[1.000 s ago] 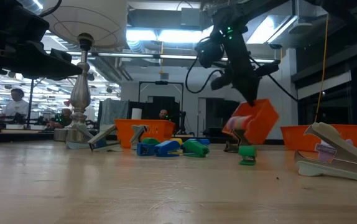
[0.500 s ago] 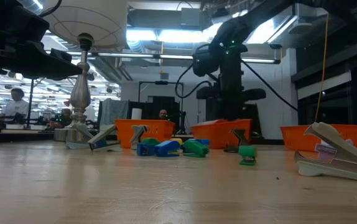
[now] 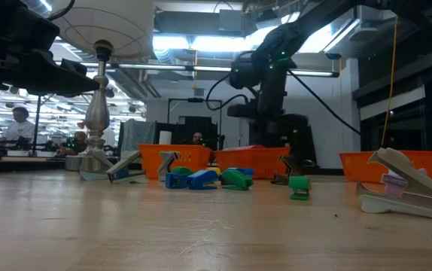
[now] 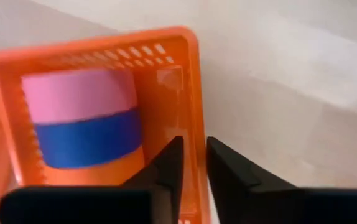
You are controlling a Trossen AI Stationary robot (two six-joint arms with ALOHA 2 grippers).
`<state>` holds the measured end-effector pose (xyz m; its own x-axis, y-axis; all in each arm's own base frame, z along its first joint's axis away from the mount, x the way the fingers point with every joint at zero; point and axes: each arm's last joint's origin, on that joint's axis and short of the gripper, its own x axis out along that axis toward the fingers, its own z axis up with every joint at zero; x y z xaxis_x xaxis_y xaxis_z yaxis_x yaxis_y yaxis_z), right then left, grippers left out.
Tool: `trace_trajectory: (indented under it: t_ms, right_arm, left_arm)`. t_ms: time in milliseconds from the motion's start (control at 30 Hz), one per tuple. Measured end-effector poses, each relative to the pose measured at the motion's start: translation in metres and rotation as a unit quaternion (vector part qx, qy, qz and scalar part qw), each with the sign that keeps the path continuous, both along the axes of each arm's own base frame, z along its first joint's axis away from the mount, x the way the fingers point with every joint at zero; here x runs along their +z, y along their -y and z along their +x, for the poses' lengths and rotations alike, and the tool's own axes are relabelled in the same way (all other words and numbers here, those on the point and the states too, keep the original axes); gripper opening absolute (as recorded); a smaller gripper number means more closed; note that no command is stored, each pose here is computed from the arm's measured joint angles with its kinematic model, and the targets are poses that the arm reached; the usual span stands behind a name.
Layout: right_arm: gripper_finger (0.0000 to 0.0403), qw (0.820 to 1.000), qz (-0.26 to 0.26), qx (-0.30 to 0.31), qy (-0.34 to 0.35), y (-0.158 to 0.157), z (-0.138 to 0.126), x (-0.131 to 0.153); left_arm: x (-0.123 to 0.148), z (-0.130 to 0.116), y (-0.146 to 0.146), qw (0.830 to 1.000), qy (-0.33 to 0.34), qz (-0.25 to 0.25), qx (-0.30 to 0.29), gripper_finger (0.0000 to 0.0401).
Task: Pick and place Stapler, Stapler remover, tape
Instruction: Move the middle orange bin to the top center of the table, then put the violet staple remover into the right orange bin
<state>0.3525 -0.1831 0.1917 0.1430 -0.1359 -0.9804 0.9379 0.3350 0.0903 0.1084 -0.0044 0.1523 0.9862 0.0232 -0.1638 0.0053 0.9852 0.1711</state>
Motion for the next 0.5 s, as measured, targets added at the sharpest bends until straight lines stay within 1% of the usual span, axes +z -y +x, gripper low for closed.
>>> trace_trajectory:
  t_ms: [233,367,500]
  right_arm:
    - [0.013,1.0,-0.005,0.011,0.008,0.005,0.001,0.008]
    - [0.0159,1.0,0.008,0.005,-0.018,0.009,-0.005,0.019]
    - [0.0189,0.999,0.008,0.021,-0.023,0.006,-0.003,0.03]
  left_arm:
    - [0.0,0.0,0.0,1.0,0.0,0.0,0.0,0.0079]
    - [0.0,0.0,0.0,1.0,0.0,0.0,0.0,0.0077]
    - [0.0,0.0,0.0,1.0,0.0,0.0,0.0,0.0078]
